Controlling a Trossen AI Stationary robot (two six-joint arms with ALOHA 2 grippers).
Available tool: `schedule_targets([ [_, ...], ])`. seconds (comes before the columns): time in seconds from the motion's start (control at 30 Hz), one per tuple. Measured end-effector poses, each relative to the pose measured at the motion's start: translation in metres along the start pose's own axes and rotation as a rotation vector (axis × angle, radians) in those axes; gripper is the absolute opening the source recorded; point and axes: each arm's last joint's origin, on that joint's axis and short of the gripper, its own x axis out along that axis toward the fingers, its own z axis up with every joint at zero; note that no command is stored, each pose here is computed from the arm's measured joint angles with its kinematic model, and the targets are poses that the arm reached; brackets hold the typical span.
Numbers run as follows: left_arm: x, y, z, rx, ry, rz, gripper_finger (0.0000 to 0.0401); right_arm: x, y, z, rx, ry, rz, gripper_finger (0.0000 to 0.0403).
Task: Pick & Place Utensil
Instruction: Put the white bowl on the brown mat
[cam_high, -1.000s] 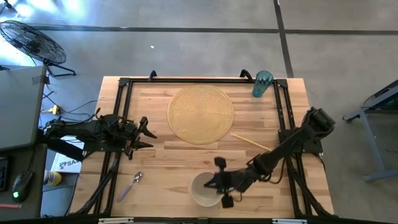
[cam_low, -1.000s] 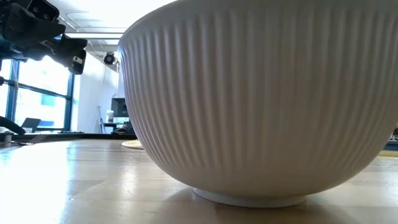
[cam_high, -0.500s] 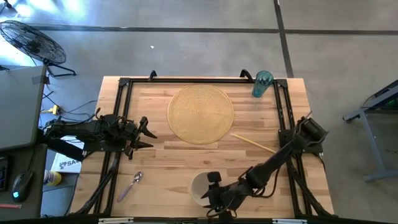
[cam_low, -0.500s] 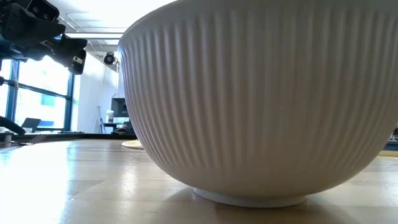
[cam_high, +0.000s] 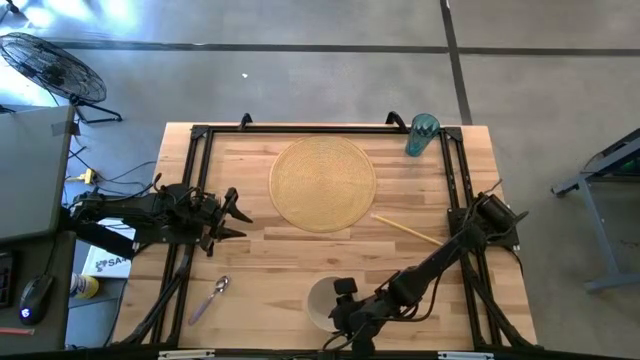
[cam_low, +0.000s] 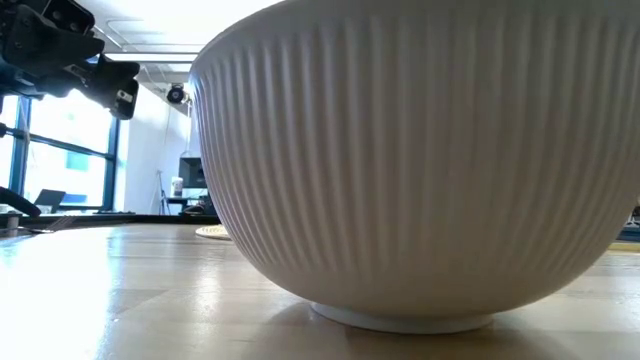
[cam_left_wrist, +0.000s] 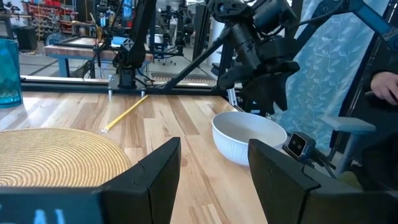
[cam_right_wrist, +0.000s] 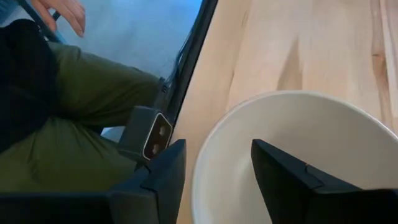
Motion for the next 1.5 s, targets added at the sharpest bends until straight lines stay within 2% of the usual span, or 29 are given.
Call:
schedule_targets([
  [0.3,0.000,0.000,0.000,0.000,0.000,0.001,0.0186,0.009,-0.004,-0.023,0.038,0.016,0.044,0.0177],
  [0.47,0.000,0.000,0.000,0.000,0.000,0.001,0.0186,0.010,0.001,-0.032,-0.032,0.015,0.051,0.0172],
  [0.8,0.000,0.000,0.000,0.000,-0.001,0.004,0.0186,0.022,0.003,-0.042,-0.051,0.050,0.072,0.0126],
  [1.2,0.000,0.000,0.000,0.000,0.000,0.004,0.0186,0.025,0.004,-0.042,-0.074,0.035,0.090,0.0100],
  [1.5,0.000,0.000,0.000,0.000,0.000,0.003,0.0186,0.025,0.003,-0.042,-0.092,0.039,0.089,0.0045],
])
